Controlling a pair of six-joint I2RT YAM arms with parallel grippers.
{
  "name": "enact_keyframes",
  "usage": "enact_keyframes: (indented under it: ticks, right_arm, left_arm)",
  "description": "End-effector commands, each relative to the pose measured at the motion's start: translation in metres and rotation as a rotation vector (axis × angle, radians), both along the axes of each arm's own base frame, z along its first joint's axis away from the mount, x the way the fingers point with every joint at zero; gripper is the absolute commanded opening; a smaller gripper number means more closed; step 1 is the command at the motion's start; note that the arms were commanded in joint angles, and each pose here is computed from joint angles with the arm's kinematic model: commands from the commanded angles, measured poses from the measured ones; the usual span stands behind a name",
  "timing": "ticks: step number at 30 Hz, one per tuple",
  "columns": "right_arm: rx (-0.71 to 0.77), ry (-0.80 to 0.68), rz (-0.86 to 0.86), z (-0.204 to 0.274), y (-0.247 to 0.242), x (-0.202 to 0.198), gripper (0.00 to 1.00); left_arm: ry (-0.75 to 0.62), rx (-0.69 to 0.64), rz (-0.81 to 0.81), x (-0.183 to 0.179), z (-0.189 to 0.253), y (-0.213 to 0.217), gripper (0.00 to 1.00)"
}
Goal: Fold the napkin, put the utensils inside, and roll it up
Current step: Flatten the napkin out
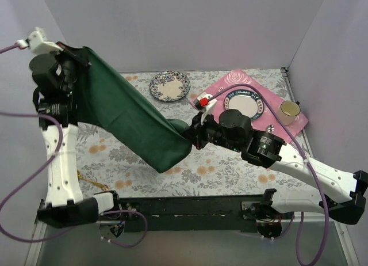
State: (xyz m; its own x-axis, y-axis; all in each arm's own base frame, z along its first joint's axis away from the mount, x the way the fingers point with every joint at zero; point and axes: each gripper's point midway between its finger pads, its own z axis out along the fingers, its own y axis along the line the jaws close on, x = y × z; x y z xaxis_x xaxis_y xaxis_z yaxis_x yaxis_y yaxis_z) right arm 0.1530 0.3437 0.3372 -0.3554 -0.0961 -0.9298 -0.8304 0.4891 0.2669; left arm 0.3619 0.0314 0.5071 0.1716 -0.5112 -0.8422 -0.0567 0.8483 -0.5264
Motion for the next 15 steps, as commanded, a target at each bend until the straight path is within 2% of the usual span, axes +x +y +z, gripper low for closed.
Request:
enact_keyframes:
  ticks: [1, 2, 4, 6, 7, 8, 9, 10, 11, 12, 13, 14, 15]
  right_arm:
    - [-0.132, 0.134, -0.205, -0.083, -0.031, 0.03, 0.01]
    - [-0.146, 0.154, -0.25, -0.097, -0.039, 0.045, 0.01]
    - [-0.209, 0.204, -0.307, -0.133, -0.054, 0.058, 0.01]
    - [-0.241, 0.241, -0.355, -0.156, -0.062, 0.074, 0.01]
    - [-0.253, 0.244, -0.324, -0.162, -0.058, 0.074, 0.14]
    - [-0.3, 0.27, -0.268, -0.175, -0.05, 0.072, 0.23]
    - [-0.365, 0.315, -0.246, -0.187, -0.053, 0.065, 0.31]
    - [-0.385, 0.33, -0.231, -0.19, -0.05, 0.064, 0.48]
    - [-0.396, 0.336, -0.205, -0.191, -0.043, 0.062, 0.56]
    - [-0.404, 0.336, -0.2, -0.192, -0.042, 0.061, 0.62]
    - [-0.392, 0.329, -0.201, -0.188, -0.041, 0.061, 0.73]
    - [-0.398, 0.321, -0.241, -0.191, -0.047, 0.066, 0.79]
    - [-0.392, 0.318, -0.267, -0.19, -0.051, 0.071, 0.83]
  left_arm:
    - [0.288, 0.004, -0.269, 0.093, -0.111, -0.04, 0.0]
    - [0.384, 0.007, -0.313, 0.116, -0.152, -0.058, 0.0]
    - [0.487, 0.045, -0.321, 0.131, -0.183, -0.07, 0.0]
    - [0.625, 0.065, -0.341, 0.147, -0.242, -0.086, 0.0]
    - [0.692, 0.072, -0.333, 0.152, -0.266, -0.085, 0.0]
    - [0.724, 0.086, -0.275, 0.159, -0.27, -0.077, 0.08]
    - [0.862, 0.085, -0.244, 0.154, -0.307, -0.07, 0.33]
    - [0.885, 0.091, -0.221, 0.152, -0.31, -0.066, 0.43]
    - [0.907, 0.122, -0.169, 0.147, -0.318, -0.06, 0.48]
    - [0.845, 0.152, -0.104, 0.14, -0.292, -0.05, 0.6]
    - [0.811, 0.172, -0.089, 0.136, -0.283, -0.052, 0.67]
    - [0.783, 0.175, -0.082, 0.129, -0.282, -0.053, 0.76]
    - [0.759, 0.174, -0.075, 0.123, -0.273, -0.055, 0.93]
